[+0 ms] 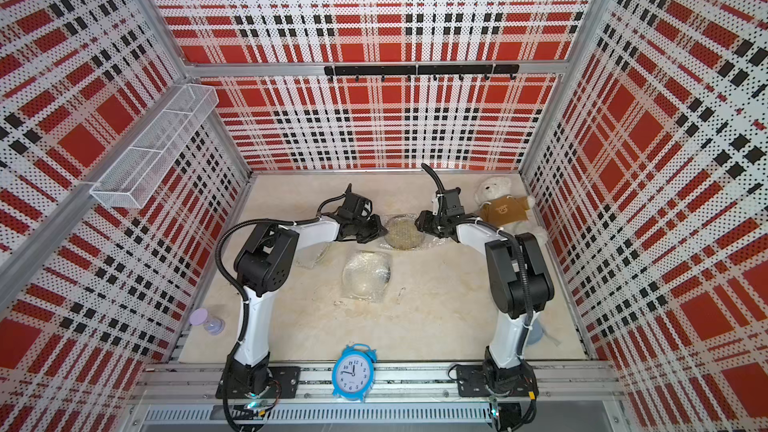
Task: Unpack dinner plates from bubble wrap
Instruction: Unwrap the bubble wrap at the center of the board.
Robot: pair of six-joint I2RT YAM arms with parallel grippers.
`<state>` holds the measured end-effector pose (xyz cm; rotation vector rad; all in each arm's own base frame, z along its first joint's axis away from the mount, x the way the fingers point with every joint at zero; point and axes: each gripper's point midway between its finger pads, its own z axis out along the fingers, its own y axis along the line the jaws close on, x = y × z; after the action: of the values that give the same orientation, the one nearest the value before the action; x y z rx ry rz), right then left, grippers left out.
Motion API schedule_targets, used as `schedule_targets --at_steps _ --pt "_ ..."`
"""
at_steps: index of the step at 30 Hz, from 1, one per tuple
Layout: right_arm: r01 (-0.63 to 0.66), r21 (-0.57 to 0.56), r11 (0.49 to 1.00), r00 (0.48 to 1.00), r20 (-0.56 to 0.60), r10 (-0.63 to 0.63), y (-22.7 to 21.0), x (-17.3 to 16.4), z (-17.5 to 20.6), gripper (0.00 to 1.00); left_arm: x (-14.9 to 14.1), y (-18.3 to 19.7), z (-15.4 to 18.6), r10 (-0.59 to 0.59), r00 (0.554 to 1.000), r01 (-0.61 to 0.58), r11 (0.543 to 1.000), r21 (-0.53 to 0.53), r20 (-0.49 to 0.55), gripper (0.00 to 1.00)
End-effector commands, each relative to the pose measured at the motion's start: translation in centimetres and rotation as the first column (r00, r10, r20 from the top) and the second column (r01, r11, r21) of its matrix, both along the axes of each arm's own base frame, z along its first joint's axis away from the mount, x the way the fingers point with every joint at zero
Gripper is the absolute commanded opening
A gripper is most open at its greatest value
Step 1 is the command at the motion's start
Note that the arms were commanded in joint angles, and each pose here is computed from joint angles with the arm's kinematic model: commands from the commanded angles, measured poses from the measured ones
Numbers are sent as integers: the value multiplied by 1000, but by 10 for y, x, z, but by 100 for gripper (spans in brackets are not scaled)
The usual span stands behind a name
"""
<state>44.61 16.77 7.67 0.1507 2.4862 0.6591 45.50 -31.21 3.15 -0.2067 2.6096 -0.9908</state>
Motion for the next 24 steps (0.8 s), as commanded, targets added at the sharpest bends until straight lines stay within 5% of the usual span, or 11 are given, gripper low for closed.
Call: schedule_targets --at_steps 1,14,24 --pt "23 1 1000 999 23 -23 -9 3 -3 54 7 -3 15 12 1000 -12 1000 -8 20 0" --pt "71 3 997 997 19 -71 -35 -5 -29 54 5 -11 12 -34 999 34 999 -26 24 0" --pt "58 10 998 996 70 -59 -36 -4 1 54 7 -19 16 -84 995 86 995 -46 49 0"
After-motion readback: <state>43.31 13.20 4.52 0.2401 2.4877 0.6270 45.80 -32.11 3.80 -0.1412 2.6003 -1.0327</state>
